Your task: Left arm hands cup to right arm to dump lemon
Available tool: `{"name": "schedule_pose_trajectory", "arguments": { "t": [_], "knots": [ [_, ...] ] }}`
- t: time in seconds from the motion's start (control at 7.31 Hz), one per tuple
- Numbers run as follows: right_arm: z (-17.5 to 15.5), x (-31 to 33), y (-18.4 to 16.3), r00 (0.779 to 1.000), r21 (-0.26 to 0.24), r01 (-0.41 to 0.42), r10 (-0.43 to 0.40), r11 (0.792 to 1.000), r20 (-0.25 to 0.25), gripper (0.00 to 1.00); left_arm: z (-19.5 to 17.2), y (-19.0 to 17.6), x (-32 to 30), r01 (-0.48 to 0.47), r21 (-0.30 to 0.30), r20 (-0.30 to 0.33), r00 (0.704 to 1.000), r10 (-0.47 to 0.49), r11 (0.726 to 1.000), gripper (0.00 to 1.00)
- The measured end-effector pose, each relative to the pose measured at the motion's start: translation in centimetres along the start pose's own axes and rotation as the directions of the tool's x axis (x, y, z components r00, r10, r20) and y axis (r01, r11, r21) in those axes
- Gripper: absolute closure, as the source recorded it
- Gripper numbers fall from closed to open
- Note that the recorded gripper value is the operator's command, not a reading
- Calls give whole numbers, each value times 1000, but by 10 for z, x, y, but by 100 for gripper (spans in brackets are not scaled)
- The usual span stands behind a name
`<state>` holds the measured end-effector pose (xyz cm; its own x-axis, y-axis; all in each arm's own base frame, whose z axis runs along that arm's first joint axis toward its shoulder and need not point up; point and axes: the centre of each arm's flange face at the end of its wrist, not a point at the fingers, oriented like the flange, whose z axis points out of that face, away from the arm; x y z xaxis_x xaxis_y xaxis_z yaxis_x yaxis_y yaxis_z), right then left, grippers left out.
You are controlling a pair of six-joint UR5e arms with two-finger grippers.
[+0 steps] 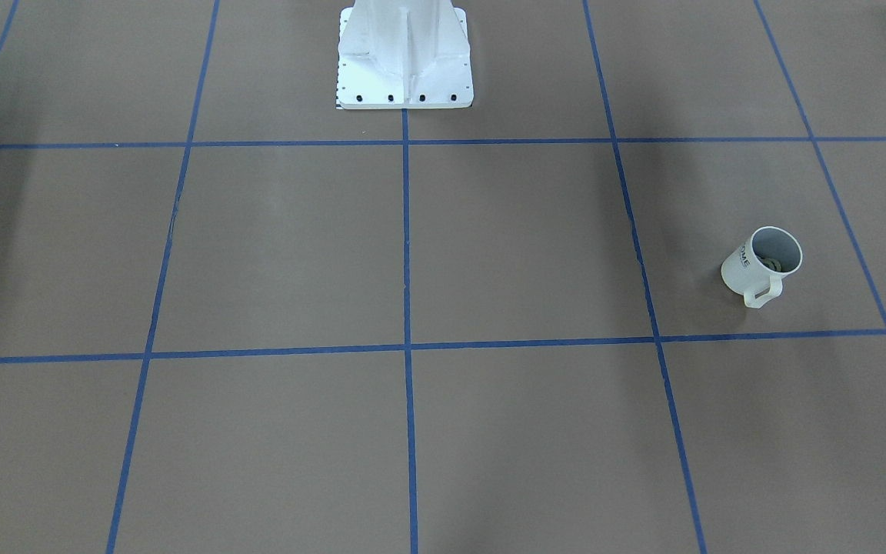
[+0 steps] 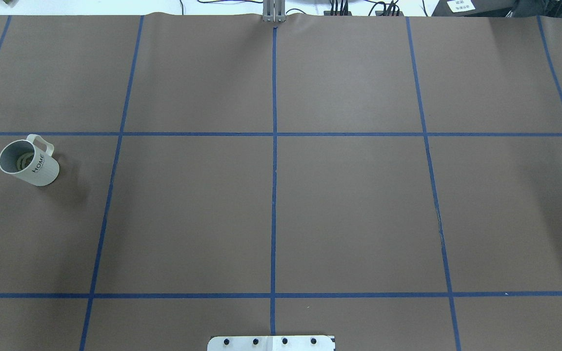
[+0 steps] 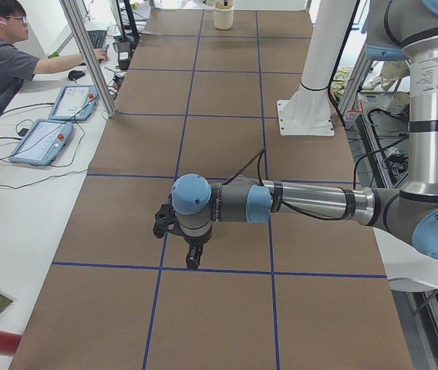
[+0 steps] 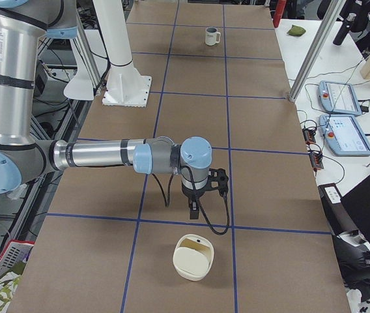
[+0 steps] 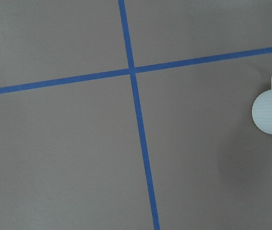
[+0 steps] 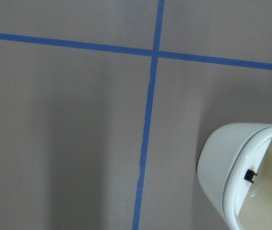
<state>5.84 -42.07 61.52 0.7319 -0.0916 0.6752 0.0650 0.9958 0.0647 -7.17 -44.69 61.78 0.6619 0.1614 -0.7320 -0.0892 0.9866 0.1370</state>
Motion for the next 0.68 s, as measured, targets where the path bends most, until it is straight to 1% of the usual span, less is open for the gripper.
{"name": "schedule_pose_trajectory", "arguments": {
  "t": [0.14,0.68],
  "knots": [
    [-1,-1,-1,1000,3,2,-2,1000,0,0,0,0,0,-1,1,0,1000,1,1000,0],
    [-21,-19,-6,999,43,41,-41,998,-2,0,-8,-3,8,-14,15,9,1000,14,1000,0]
  ]
}}
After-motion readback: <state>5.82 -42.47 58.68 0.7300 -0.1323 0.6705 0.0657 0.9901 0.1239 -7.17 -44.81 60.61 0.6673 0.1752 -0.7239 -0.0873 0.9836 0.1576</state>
